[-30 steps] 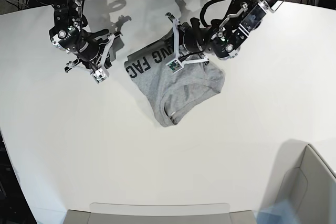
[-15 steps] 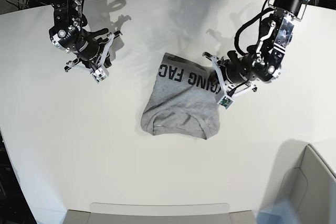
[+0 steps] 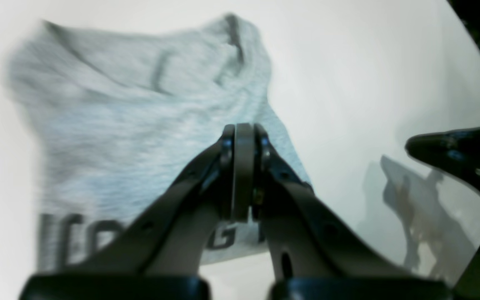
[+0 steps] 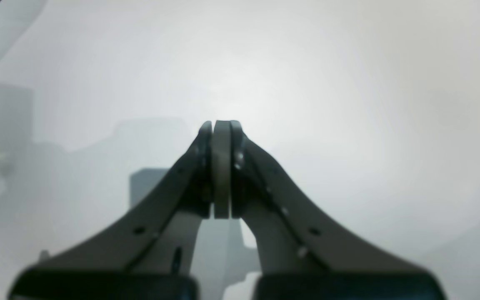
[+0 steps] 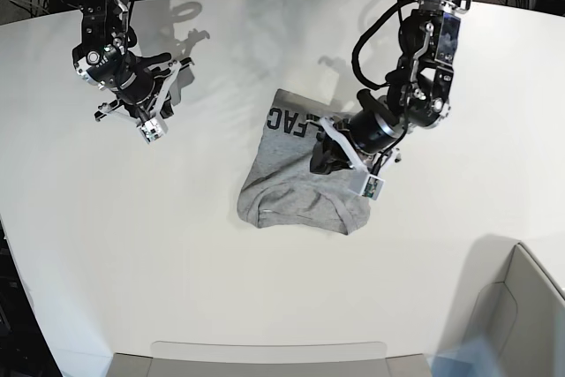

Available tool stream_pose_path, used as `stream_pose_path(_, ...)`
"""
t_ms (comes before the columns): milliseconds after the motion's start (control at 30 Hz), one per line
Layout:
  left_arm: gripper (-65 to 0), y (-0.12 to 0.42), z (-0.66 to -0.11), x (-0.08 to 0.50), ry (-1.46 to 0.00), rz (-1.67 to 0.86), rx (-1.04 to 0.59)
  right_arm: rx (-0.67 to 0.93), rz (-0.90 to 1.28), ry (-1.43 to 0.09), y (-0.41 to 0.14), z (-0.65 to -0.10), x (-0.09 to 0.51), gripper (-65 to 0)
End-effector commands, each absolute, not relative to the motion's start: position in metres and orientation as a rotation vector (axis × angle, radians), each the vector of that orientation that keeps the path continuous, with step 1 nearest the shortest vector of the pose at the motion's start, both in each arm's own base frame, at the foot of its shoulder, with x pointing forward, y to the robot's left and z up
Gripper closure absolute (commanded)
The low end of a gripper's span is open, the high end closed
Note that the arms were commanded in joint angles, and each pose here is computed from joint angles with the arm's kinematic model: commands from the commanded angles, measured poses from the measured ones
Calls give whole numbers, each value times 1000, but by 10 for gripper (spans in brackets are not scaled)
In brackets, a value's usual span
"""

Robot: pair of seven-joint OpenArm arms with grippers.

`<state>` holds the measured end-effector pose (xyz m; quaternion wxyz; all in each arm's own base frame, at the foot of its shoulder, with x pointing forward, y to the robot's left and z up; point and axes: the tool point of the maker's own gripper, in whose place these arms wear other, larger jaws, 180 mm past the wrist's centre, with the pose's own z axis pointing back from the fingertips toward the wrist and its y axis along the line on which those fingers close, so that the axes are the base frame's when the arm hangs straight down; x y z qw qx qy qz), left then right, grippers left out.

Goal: Fold the T-shirt properly
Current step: 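Drag the folded bundle with the left gripper away from the right gripper and release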

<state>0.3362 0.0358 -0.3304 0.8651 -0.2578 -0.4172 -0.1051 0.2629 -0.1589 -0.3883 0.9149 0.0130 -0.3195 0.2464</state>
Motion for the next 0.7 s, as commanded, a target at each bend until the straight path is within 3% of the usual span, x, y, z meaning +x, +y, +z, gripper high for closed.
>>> stream_pose_path(0, 0, 33, -321, 347, -919, -191, -562, 20, 514, -698, -160, -378, 270, 0)
stream_pose_path(300, 0, 40, -397, 372, -837, 4, -559, 29, 513, -684, -158, -383, 262, 0)
stream_pose_path(667, 0, 90, -473, 340, -637, 69, -438, 33, 519, -689, -155, -382, 264, 0)
